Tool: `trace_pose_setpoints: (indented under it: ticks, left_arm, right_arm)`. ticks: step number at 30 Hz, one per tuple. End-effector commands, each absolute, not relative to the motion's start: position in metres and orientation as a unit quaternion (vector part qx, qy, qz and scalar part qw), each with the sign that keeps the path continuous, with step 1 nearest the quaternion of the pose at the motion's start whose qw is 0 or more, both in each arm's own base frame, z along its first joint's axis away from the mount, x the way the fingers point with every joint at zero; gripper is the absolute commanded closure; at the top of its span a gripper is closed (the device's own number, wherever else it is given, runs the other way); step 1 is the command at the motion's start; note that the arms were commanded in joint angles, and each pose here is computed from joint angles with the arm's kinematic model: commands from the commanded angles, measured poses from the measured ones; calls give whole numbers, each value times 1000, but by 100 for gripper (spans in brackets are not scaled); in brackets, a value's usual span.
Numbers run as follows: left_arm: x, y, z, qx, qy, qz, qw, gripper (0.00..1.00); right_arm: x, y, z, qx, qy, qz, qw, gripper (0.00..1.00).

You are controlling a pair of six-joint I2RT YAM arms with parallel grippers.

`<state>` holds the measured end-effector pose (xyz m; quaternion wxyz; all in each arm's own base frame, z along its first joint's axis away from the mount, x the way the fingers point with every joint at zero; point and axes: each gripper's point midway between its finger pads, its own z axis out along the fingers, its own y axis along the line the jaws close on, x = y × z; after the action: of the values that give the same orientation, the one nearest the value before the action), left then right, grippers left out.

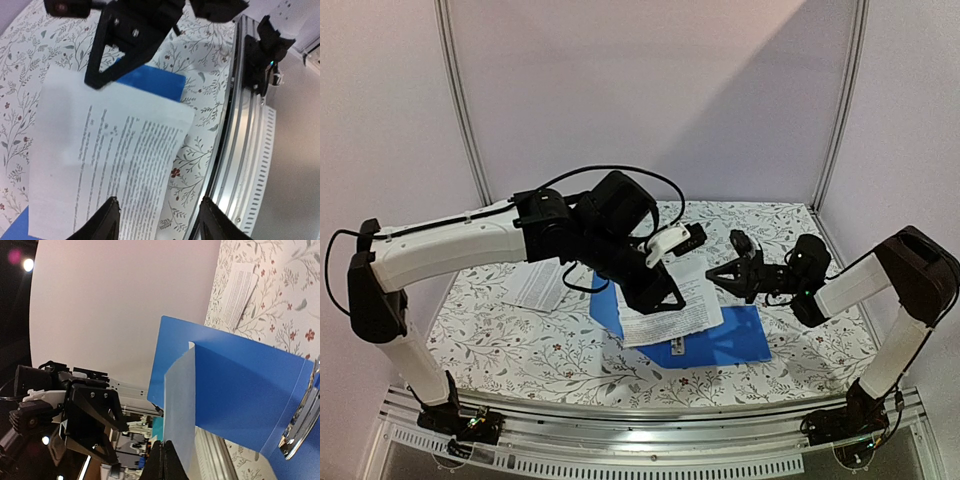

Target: Put the files into the folder

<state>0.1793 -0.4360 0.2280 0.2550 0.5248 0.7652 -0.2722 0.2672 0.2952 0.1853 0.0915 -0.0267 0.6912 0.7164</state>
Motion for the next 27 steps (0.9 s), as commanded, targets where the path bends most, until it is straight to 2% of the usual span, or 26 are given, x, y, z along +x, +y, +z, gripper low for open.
trace_pose_setpoints:
  ticks: [1, 5, 11, 15, 20, 27]
  left_arm:
    - [193, -412, 224, 514, 778, -214, 290, 42]
    - [224, -400, 237, 483, 789, -187, 330, 36]
    - [323, -374, 307, 352, 811, -137, 447, 34]
    - [378, -342, 339, 267, 813, -140, 498, 33]
    - [424, -285, 312, 182, 830, -107, 516, 33]
    - [429, -237, 291, 130, 827, -67, 543, 33]
  right_arm:
    - [276, 293, 176, -74, 731, 661, 152, 100]
    - [276, 281, 141, -54, 798, 586, 129, 100]
    - [266, 246, 86, -30, 872, 476, 108, 100]
    - [260, 225, 66, -18, 895, 433, 103, 100]
    - [260, 198, 46, -26, 933, 343, 110, 100]
    - [265, 172, 36, -17, 951, 280, 129, 100]
